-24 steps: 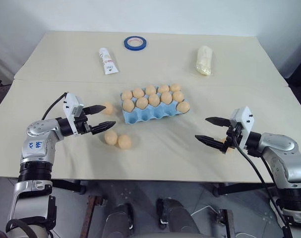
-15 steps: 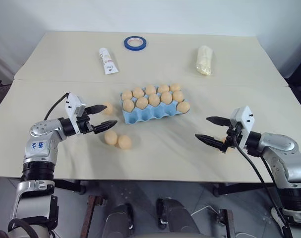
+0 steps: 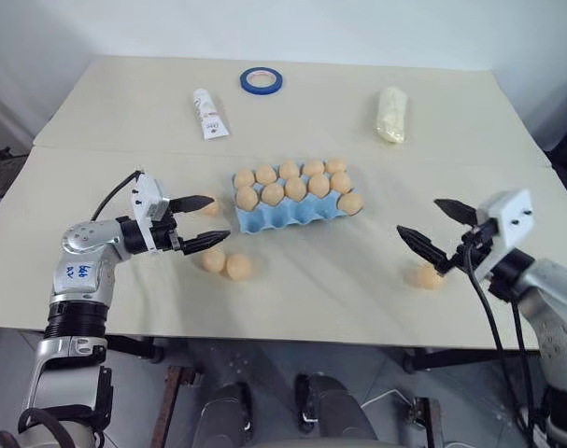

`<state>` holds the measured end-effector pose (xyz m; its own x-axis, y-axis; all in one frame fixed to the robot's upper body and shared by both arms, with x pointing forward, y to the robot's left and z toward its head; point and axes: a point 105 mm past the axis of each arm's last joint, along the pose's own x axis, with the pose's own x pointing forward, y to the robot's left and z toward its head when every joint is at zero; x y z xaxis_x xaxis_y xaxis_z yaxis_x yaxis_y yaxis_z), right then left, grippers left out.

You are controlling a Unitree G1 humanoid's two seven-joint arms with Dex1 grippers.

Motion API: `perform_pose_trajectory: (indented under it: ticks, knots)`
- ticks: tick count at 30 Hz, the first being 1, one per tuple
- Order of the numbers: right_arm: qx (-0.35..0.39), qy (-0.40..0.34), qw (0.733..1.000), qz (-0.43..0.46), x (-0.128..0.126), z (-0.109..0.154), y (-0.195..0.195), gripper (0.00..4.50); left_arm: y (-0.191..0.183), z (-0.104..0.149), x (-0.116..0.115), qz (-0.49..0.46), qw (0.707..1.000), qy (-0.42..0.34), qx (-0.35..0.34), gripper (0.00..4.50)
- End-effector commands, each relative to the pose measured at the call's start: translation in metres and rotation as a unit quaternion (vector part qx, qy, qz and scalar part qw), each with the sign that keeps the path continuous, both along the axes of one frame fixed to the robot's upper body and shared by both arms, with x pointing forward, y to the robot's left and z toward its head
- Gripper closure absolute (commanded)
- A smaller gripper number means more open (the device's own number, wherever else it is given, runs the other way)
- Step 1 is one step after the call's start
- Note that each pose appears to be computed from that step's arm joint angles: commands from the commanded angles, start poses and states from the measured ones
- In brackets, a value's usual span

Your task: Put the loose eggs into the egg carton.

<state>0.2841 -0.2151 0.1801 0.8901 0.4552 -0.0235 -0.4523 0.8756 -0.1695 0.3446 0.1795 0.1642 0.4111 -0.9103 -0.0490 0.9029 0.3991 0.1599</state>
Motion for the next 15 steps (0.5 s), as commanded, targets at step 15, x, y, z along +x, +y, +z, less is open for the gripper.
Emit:
perform_pose_trajectory:
  ticks: [15]
  knots:
    - [0.050,0.057,0.973,-0.217,-0.014,-0.070,-0.024,0.00,-0.013,0.000,-0.030,-0.167,0.985,-0.034,-0.025,0.06]
